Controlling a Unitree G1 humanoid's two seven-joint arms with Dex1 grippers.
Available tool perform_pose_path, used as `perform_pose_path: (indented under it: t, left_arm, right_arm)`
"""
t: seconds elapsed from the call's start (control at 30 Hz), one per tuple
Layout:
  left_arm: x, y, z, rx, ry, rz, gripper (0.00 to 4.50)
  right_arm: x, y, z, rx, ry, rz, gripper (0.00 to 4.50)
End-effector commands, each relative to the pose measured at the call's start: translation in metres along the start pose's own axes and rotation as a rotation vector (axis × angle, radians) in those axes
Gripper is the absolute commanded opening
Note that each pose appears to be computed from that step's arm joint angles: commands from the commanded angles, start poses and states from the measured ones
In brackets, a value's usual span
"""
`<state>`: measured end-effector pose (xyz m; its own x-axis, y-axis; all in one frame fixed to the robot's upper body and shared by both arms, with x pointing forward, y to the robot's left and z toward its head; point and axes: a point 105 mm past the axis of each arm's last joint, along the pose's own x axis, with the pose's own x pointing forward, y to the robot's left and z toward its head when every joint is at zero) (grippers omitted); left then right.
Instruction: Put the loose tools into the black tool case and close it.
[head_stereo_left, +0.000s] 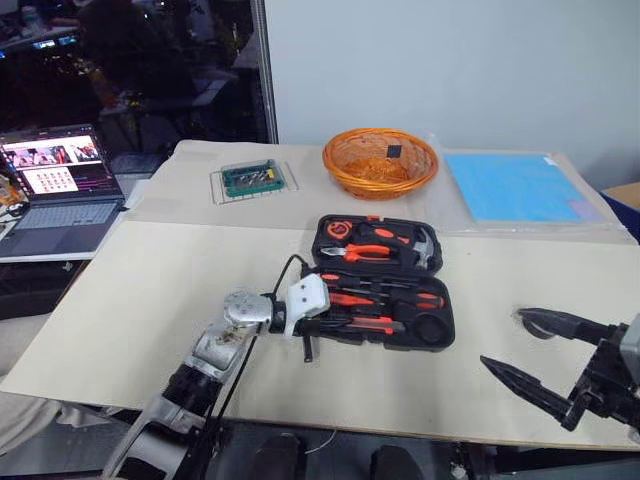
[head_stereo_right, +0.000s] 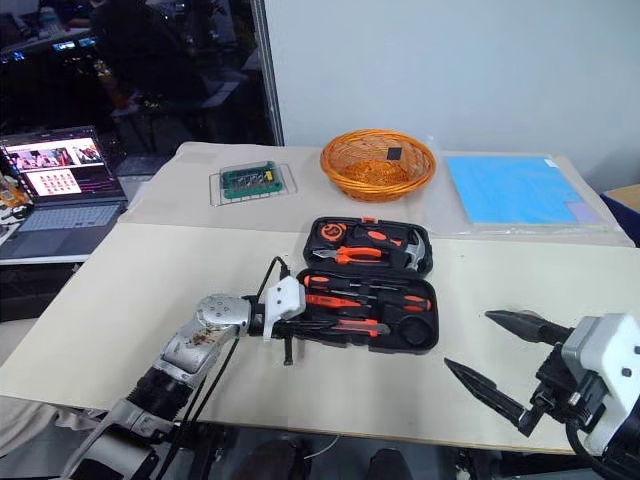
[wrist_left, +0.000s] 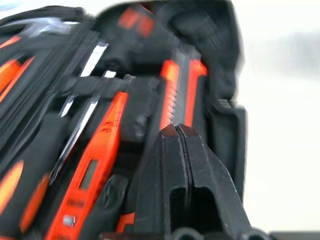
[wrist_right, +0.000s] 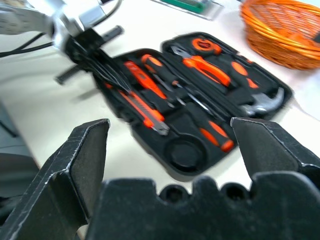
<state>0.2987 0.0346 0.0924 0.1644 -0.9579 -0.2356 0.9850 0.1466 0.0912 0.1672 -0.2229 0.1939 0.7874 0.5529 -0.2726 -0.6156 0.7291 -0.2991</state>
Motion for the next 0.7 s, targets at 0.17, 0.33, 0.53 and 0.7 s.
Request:
perform_pose_path:
  t: [0.17, 0.33, 0.53, 0.7]
  left_arm:
    - [-0.033, -0.014, 0.095, 0.006, -0.193, -0.171, 1.91]
    - [-0.033, -0.024, 0.122, 0.016, -0.194, -0.209, 3.86]
    - [-0.030, -0.025, 0.132, 0.025, -0.174, -0.199, 4.50]
    - [-0.029, -0.024, 0.129, 0.017, -0.175, -0.168, 4.50]
  right_arm:
    - [-0.014, -0.042, -0.046, 0.033, 0.348, -0.211, 4.50]
    - [-0.006, -0.073, -0.067, 0.074, 0.471, -0.271, 3.45]
    - [0.021, -0.111, -0.087, 0.152, 0.572, -0.356, 2.76]
    - [0.035, -0.123, -0.102, 0.178, 0.645, -0.344, 2.76]
